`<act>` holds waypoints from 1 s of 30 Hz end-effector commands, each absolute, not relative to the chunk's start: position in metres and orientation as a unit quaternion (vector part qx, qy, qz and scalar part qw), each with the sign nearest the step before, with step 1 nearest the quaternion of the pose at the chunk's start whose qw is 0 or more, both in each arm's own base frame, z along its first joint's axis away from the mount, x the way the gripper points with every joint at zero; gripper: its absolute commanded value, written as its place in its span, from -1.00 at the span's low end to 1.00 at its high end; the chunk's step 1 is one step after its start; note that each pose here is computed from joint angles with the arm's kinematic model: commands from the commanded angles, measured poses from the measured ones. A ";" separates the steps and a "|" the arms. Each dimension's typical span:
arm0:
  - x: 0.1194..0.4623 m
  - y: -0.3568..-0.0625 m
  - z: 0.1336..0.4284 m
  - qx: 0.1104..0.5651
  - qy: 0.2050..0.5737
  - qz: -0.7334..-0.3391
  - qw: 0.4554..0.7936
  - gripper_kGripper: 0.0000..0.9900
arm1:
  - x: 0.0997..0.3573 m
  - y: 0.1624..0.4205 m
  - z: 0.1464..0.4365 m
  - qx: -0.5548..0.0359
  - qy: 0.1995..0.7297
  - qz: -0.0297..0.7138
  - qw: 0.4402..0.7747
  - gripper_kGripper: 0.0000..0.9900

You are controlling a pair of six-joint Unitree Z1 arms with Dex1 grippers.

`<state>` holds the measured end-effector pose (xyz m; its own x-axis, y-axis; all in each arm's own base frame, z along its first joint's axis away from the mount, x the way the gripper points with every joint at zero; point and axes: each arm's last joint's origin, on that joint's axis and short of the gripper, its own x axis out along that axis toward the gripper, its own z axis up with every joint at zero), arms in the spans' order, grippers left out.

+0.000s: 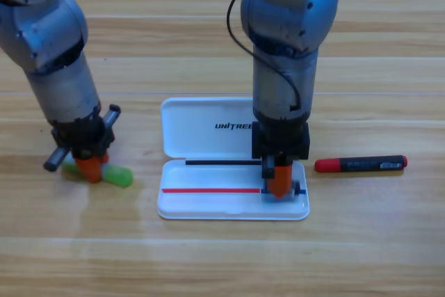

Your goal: Clean up eraser and pencils

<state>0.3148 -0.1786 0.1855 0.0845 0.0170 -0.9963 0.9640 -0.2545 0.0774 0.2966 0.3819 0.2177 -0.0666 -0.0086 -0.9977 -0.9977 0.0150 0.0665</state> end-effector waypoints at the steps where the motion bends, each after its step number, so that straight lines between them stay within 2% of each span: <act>1: 0.312 -0.167 0.208 0.583 0.436 -0.518 0.448 -1.00 | 0.291 0.394 0.187 -0.490 0.539 0.511 0.457 -0.04; 4: 0.310 -0.166 0.215 0.583 0.437 -0.519 0.448 -1.00 | 0.289 0.391 0.195 -0.489 0.535 0.512 0.461 0.09; 8: 0.306 -0.164 0.229 0.577 0.446 -0.514 0.452 -1.00 | 0.278 0.375 0.235 -0.488 0.516 0.515 0.480 0.53; 13: 0.294 -0.184 0.265 0.567 0.451 -0.504 0.470 -1.00 | 0.238 0.323 0.313 -0.474 0.485 0.528 0.511 0.77; 16: 0.288 -0.203 0.282 0.557 0.460 -0.496 0.481 -1.00 | 0.221 0.286 0.341 -0.454 0.474 0.519 0.547 0.96; 19: 0.283 -0.225 0.287 0.546 0.475 -0.489 0.487 -1.00 | 0.224 0.255 0.340 -0.448 0.478 0.494 0.572 1.00; 22: 0.279 -0.245 0.284 0.539 0.484 -0.485 0.490 -1.00 | 0.244 0.236 0.315 -0.453 0.492 0.458 0.586 1.00; 25: 0.274 -0.264 0.275 0.531 0.491 -0.488 0.489 -1.00 | 0.264 0.228 0.284 -0.490 0.474 0.471 0.560 1.00; 30: 0.271 -0.291 0.261 0.524 0.497 -0.492 0.487 -1.00 | 0.281 0.231 0.253 -0.530 0.442 0.505 0.519 0.99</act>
